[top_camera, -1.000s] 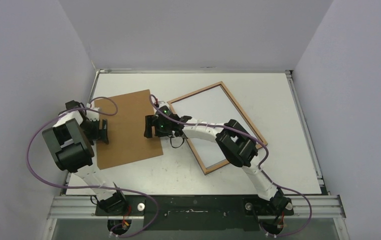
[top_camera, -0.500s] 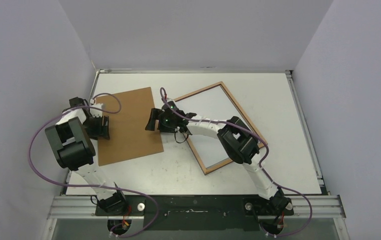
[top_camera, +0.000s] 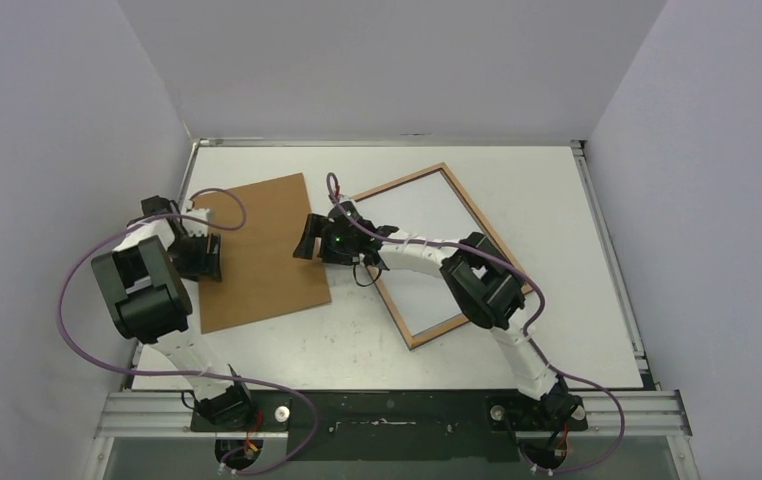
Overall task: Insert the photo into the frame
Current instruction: Move the photo frame item to the center of the board.
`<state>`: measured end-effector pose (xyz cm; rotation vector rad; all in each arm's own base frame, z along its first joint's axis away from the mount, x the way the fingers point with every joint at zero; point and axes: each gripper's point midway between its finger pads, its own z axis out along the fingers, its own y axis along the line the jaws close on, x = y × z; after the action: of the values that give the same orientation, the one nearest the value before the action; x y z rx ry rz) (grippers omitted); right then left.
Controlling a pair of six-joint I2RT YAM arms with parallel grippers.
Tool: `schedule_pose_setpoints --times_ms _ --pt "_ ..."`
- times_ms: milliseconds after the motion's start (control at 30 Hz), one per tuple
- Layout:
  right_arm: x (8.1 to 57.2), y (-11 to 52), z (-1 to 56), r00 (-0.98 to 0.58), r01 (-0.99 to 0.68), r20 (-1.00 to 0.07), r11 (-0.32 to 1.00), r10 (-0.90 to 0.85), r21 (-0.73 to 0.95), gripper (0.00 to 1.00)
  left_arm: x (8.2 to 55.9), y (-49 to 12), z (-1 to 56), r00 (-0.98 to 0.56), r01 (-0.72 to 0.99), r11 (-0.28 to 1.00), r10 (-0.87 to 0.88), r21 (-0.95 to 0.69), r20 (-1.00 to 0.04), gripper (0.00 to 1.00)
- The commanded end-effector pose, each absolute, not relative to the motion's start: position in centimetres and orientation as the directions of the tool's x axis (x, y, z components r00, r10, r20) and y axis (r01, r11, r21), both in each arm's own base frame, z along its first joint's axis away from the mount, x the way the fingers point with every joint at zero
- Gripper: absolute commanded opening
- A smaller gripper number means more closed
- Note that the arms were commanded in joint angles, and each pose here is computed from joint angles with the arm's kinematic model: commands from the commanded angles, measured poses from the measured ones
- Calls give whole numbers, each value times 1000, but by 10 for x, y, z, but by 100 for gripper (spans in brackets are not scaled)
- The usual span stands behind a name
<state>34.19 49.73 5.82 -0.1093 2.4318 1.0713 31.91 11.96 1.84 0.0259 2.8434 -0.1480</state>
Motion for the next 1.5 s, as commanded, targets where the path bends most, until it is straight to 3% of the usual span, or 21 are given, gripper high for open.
schedule_pose_setpoints --times_ms 0,300,1133,1467 --pt "304 548 218 -820 -458 -536 330 200 825 80 308 58 8 -969 99 938 15 -332 -245 56" --pt "291 545 234 -820 -465 -532 297 212 834 80 312 56 16 -963 122 936 32 -329 -267 55" --pt "292 450 208 -790 -367 -521 432 323 824 80 332 -26 8 -948 268 900 183 -345 -259 54" --pt "328 407 137 -721 -343 -665 734 195 586 80 337 -8 47 -931 273 904 161 -330 -329 56"
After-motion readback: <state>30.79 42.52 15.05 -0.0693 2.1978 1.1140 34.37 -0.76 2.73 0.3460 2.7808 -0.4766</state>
